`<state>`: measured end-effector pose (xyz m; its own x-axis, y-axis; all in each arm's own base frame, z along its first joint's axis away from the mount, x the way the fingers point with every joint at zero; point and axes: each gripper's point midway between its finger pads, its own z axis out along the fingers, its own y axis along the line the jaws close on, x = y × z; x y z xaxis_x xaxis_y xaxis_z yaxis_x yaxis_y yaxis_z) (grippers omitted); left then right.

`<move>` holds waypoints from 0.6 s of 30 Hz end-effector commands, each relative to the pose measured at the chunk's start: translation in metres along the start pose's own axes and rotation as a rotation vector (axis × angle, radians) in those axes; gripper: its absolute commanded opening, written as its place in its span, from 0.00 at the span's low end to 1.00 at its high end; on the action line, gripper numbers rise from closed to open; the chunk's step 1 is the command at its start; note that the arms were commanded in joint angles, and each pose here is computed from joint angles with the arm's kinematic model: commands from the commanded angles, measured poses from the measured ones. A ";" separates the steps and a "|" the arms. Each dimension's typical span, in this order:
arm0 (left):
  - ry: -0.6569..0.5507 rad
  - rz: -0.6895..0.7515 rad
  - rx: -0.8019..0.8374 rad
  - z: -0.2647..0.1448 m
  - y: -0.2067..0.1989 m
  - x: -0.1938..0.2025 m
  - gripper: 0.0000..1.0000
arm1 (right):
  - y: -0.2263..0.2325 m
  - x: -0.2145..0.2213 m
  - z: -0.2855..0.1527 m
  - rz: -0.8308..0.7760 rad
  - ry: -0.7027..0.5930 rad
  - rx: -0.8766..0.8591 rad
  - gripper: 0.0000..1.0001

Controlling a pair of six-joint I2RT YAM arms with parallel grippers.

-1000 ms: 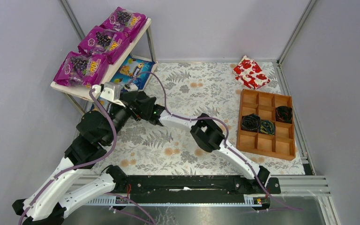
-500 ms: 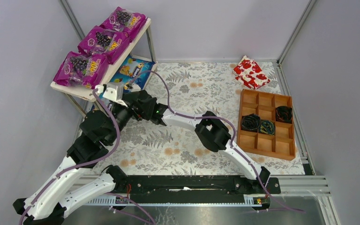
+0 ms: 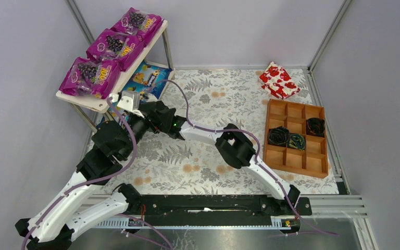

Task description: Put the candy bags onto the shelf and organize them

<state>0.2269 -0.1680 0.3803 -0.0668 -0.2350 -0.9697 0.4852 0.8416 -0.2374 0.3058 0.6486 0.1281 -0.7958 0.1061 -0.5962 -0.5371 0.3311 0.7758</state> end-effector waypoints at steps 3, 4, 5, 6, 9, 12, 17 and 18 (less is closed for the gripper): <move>-0.031 0.005 -0.013 0.007 0.001 -0.006 0.83 | -0.012 -0.007 -0.006 0.056 -0.031 0.011 0.31; -0.028 0.006 -0.014 0.007 0.002 -0.005 0.83 | -0.014 -0.006 -0.007 0.056 -0.026 0.008 0.34; -0.026 0.005 -0.015 0.008 0.002 -0.004 0.83 | -0.016 -0.004 -0.009 0.047 -0.018 0.008 0.36; -0.023 0.005 -0.015 0.008 0.002 -0.004 0.83 | -0.015 -0.004 -0.010 0.030 -0.007 0.006 0.38; -0.021 0.006 -0.016 0.009 0.002 -0.003 0.83 | -0.006 -0.005 -0.017 -0.024 0.014 -0.009 0.44; -0.019 0.009 -0.023 0.009 0.003 -0.002 0.83 | 0.007 -0.010 -0.034 -0.055 0.011 -0.019 0.50; -0.025 0.011 -0.027 0.008 0.004 -0.003 0.82 | 0.019 -0.008 -0.082 -0.096 0.003 -0.017 0.60; -0.027 0.011 -0.028 0.007 0.005 -0.003 0.82 | 0.010 -0.006 -0.095 -0.109 -0.009 0.020 0.62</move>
<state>0.2336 -0.1718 0.3682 -0.0910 -0.2102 -0.9734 0.4698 0.8528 -0.2281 0.2837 0.5901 0.0949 -0.8171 0.0258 -0.5759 -0.5181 0.4051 0.7533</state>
